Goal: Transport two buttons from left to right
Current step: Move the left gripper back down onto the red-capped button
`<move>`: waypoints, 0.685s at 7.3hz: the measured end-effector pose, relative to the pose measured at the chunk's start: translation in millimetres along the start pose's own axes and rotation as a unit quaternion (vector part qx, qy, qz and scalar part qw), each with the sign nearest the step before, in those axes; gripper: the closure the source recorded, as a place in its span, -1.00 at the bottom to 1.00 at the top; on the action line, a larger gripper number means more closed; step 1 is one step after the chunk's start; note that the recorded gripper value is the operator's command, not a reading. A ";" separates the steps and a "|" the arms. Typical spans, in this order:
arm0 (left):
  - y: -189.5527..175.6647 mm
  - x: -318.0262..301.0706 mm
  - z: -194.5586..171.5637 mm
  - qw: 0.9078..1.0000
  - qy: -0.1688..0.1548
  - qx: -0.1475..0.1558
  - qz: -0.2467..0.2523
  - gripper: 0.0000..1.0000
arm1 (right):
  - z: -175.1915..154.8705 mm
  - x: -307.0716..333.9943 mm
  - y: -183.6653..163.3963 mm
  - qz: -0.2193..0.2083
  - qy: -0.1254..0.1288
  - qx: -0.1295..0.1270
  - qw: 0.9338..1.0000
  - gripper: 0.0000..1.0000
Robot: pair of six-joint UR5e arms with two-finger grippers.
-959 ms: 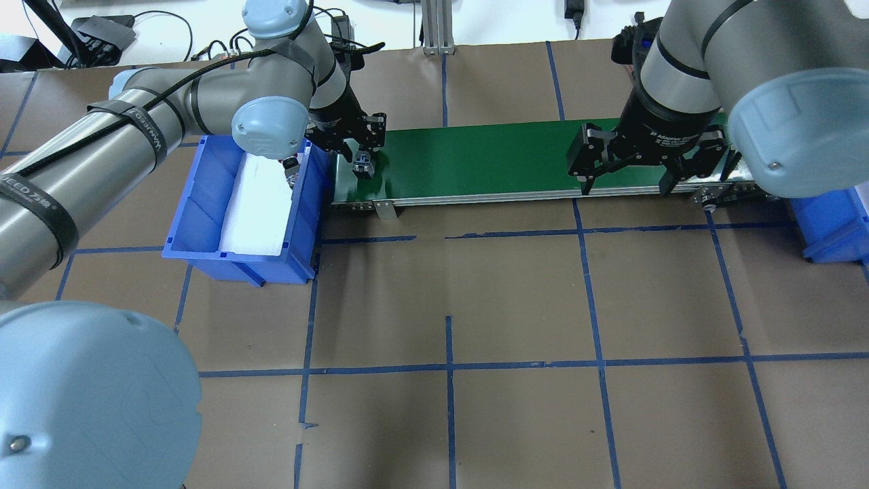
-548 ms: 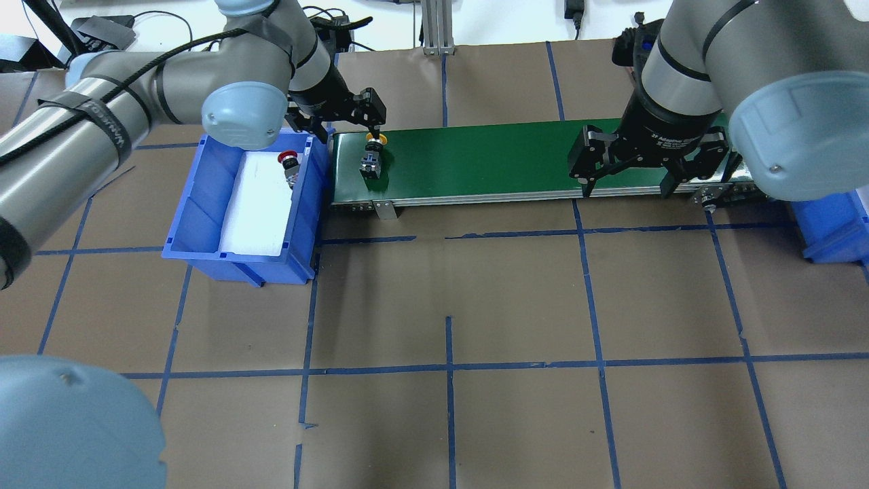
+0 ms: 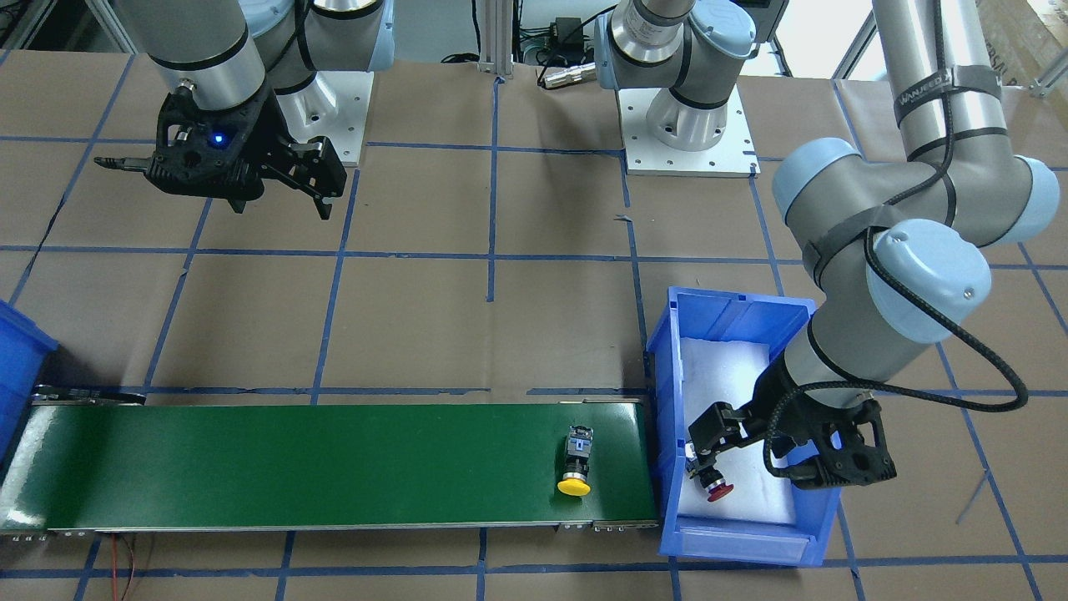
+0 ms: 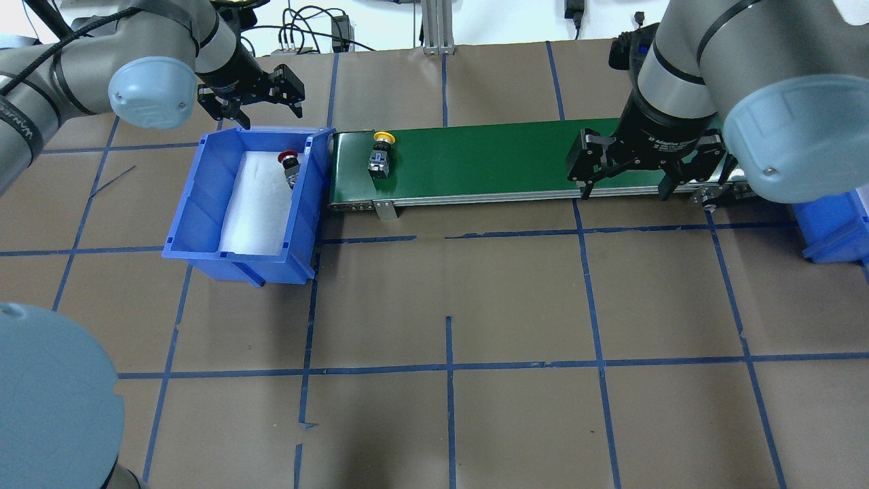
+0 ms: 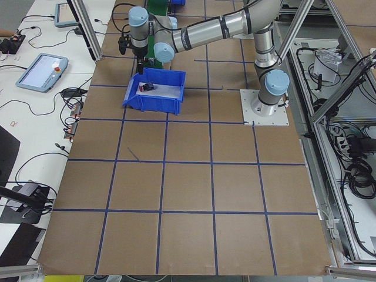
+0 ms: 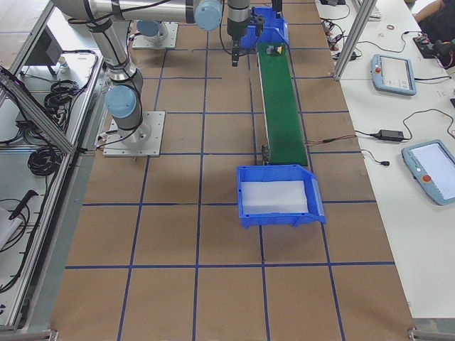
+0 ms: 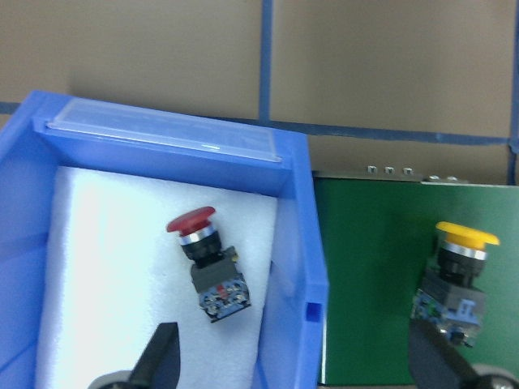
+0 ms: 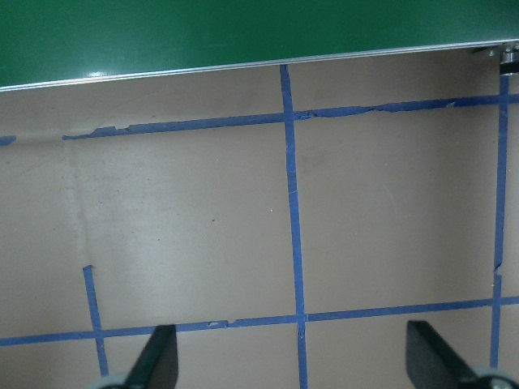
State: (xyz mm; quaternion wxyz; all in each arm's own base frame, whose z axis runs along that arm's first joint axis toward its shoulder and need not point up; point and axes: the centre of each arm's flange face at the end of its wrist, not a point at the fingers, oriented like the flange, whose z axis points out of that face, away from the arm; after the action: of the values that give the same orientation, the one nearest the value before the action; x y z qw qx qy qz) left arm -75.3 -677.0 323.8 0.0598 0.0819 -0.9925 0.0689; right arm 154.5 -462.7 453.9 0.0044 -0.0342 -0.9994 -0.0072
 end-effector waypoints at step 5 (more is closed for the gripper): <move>7.8 -16.1 59.5 0.996 -0.005 -0.037 -0.080 -0.96 | 0.2 -2.6 -0.1 -0.001 -0.004 0.002 1.000 -1.00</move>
State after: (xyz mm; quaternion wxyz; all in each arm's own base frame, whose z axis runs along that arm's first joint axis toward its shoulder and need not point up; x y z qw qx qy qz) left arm -67.2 -675.6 262.2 0.0632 0.1595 -0.9848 0.0262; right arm 157.0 -463.0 453.6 0.0005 -0.0328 -0.9994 -0.0054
